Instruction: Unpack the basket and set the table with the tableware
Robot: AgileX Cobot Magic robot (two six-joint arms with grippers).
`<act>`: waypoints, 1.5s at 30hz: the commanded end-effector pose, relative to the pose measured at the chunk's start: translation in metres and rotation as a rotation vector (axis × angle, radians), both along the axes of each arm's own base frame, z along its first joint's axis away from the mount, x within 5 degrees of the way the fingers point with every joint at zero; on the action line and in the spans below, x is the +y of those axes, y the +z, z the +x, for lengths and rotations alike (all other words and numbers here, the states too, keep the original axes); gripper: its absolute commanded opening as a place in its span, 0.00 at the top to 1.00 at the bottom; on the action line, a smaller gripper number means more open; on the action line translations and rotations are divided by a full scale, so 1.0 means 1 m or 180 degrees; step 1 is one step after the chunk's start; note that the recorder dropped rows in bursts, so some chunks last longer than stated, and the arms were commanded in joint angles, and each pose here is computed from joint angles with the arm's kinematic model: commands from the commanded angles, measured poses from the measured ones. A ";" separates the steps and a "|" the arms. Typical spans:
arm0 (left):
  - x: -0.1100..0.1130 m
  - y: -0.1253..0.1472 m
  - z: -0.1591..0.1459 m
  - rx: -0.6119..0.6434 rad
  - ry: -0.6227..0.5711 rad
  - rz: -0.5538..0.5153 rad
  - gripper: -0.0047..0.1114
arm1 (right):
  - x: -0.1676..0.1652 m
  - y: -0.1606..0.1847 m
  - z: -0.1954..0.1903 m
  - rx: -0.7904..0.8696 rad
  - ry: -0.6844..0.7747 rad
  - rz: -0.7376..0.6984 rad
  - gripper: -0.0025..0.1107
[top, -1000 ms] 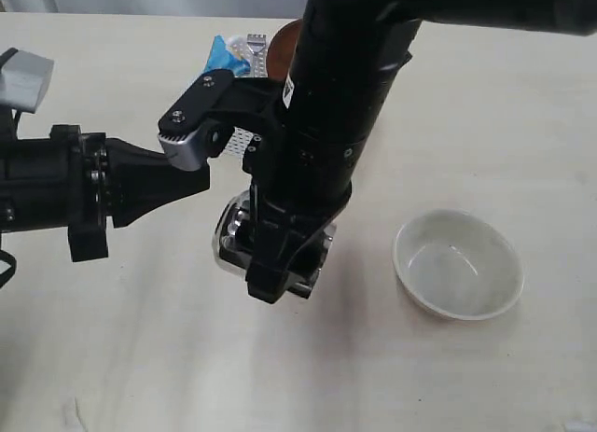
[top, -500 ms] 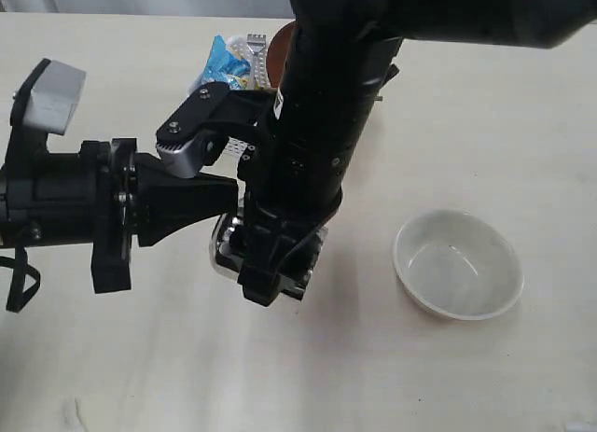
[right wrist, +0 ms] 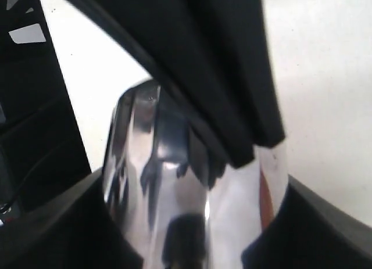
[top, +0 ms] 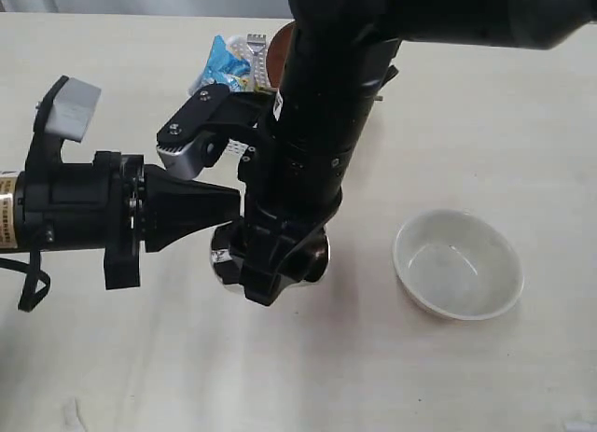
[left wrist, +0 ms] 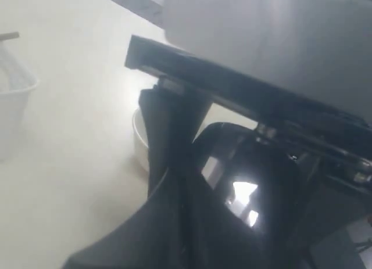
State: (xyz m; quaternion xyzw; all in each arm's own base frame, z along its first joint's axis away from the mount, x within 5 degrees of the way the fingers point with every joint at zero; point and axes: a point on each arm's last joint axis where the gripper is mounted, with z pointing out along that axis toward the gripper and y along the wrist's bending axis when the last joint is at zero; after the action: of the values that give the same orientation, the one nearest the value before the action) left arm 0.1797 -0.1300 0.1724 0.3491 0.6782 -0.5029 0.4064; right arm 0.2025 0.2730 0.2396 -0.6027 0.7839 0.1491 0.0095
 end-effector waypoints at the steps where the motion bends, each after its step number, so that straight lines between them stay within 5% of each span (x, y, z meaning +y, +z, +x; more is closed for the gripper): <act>1: 0.000 -0.009 -0.005 0.0102 -0.0147 0.0276 0.96 | 0.010 0.018 0.008 -0.0211 -0.0095 0.0292 0.98; 11: 0.000 -0.009 -0.005 0.0115 -0.0162 0.0282 0.96 | 0.019 0.042 0.015 -0.0366 -0.0179 0.0509 0.98; 26: 0.008 -0.002 0.009 0.0023 0.0295 0.0046 0.96 | 0.024 0.019 0.030 -0.0656 -0.0373 0.0500 0.98; 42: 0.007 0.000 0.008 -0.0019 0.0249 -0.0019 0.96 | 0.017 0.002 0.038 -0.0781 -0.0405 0.0113 0.98; 45: 0.011 -0.013 0.010 0.0094 0.0349 0.0423 0.96 | 0.017 0.001 0.038 -0.0745 -0.0428 0.0088 0.98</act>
State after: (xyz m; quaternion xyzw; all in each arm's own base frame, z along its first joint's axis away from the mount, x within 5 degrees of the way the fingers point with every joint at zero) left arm 0.1923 -0.1196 0.1657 0.3184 0.7148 -0.4588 0.4210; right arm 0.2375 0.2881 0.2354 -0.5673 0.8129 0.0817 0.1037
